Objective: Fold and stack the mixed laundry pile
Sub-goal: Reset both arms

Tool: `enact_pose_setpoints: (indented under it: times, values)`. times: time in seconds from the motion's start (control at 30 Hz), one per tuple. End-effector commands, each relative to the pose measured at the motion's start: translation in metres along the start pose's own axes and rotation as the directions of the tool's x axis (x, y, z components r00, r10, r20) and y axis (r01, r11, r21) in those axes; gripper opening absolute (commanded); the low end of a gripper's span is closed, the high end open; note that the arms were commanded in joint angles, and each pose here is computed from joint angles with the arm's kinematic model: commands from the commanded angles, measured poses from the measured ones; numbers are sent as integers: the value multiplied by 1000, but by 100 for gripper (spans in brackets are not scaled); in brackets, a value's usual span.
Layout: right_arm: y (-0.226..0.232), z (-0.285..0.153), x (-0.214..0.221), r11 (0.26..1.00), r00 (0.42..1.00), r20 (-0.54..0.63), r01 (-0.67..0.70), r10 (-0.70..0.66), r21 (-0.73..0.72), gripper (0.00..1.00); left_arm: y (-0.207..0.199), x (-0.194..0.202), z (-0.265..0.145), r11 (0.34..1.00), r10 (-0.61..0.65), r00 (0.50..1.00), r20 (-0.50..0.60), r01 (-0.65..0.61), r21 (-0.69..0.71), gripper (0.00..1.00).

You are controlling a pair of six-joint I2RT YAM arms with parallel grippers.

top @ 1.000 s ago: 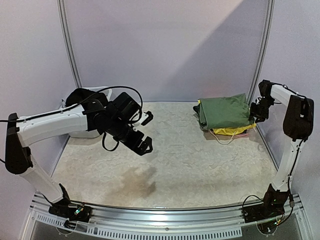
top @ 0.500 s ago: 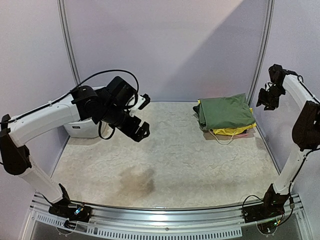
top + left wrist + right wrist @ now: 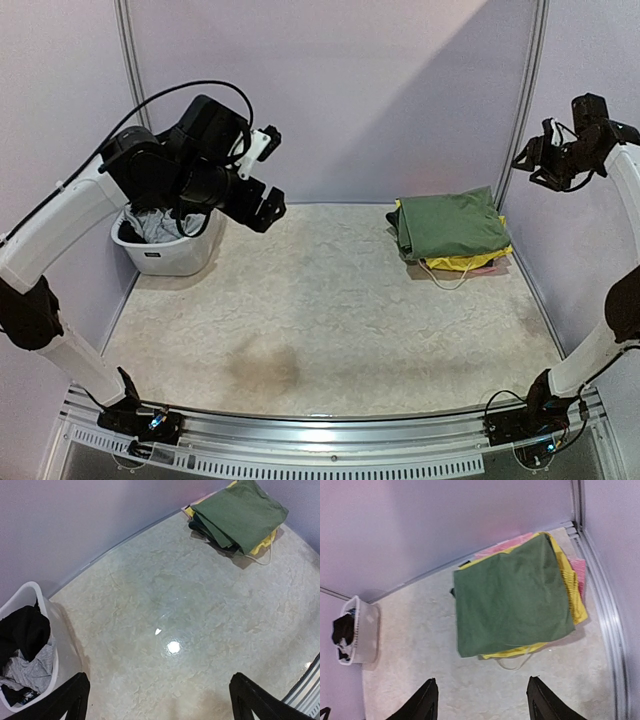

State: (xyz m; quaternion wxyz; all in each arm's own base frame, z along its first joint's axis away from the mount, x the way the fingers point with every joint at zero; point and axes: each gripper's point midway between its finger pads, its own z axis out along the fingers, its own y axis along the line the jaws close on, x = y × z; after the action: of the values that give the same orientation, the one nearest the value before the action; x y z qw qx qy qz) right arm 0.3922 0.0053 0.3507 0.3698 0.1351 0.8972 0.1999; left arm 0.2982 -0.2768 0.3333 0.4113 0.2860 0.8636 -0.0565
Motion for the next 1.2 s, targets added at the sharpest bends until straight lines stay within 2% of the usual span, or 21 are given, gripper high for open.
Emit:
enact_pose_setpoints:
  times: [0.0,0.1,0.13,0.43,0.63,0.83,1.0,1.17]
  values:
    - [61,-46,-1,967,995,81,74,-55,-245,72,29,-4,-19,994,-1,1000,-2,0,-110,99]
    - [78,-69,8,943,991,113,99,-66,-318,98,37,-5,-31,991,-17,1000,18,20,-133,100]
    - [80,-73,12,939,991,113,100,-66,-329,99,39,-4,-35,990,-25,999,23,28,-140,100]
    - [71,-89,76,927,994,87,95,-68,-363,99,71,38,-46,946,-136,990,27,138,-293,100]
    - [53,-80,112,928,995,100,43,-6,-370,99,73,81,-43,927,-240,970,47,243,-284,100]
    - [57,-94,124,903,982,190,67,16,-424,99,76,106,-43,906,-316,946,73,324,-273,100]
    - [54,-104,124,908,964,267,111,1,-404,99,78,108,-48,901,-328,941,88,339,-270,100]
    - [56,-103,125,897,959,282,131,-8,-422,99,78,105,-50,901,-332,938,96,345,-264,100]
